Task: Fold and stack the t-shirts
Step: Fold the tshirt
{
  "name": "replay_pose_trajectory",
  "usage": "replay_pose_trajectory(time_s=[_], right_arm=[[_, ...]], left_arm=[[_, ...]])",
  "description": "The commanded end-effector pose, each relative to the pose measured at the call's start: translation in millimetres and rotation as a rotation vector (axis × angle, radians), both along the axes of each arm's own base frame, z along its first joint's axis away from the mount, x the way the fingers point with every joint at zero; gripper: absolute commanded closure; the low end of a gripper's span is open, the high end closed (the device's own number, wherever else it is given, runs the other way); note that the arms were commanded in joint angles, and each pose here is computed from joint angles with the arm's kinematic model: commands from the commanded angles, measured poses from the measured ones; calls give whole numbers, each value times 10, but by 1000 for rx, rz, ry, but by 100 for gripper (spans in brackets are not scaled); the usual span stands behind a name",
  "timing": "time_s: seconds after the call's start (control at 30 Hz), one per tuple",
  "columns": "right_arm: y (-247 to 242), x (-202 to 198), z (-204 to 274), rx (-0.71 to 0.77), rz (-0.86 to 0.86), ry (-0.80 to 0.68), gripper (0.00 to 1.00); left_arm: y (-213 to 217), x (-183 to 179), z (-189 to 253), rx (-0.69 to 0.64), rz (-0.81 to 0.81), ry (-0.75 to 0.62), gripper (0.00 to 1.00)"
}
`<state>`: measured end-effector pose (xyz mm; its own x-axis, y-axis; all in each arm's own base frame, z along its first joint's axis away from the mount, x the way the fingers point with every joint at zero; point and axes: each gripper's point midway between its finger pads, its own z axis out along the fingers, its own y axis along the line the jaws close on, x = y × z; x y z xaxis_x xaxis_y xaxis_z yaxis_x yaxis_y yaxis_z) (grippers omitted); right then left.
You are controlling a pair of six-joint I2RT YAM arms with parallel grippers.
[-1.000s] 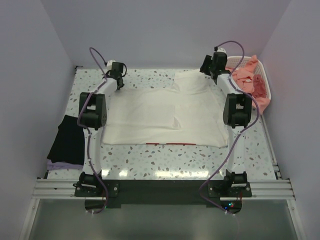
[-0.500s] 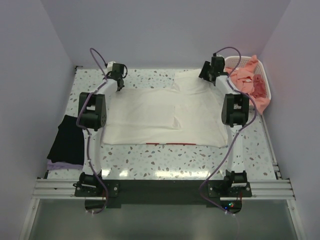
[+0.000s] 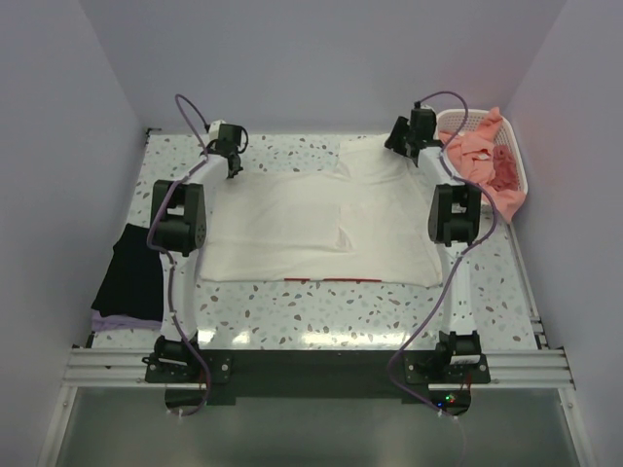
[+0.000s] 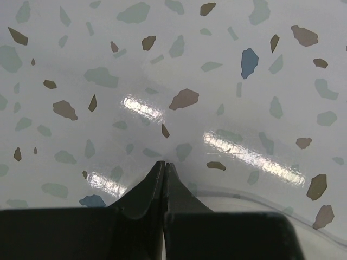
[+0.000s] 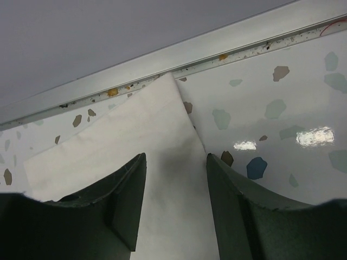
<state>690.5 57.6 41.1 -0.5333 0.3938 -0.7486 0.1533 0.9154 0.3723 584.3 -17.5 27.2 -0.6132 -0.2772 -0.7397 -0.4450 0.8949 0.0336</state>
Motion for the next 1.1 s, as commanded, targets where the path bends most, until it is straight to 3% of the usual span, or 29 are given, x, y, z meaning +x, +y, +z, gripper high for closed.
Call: replay_pose_trajectory(time_s=[0.0,0.33,0.57,1.07], right_arm=[[182,31,-16,31,32,-3,49],[288,24,-52,40,39,-11,69],[267,73,183,37,32,-54,100],[157,-57,1284,11,-7,-231,100]], left_arm=[[-70,107,445,-32,-3,-111,100],[-77,115,485,-39,-9,-126,100],[-92,134,553,-48,-12,-145,100],[4,95,951,-26,27,-216,100]])
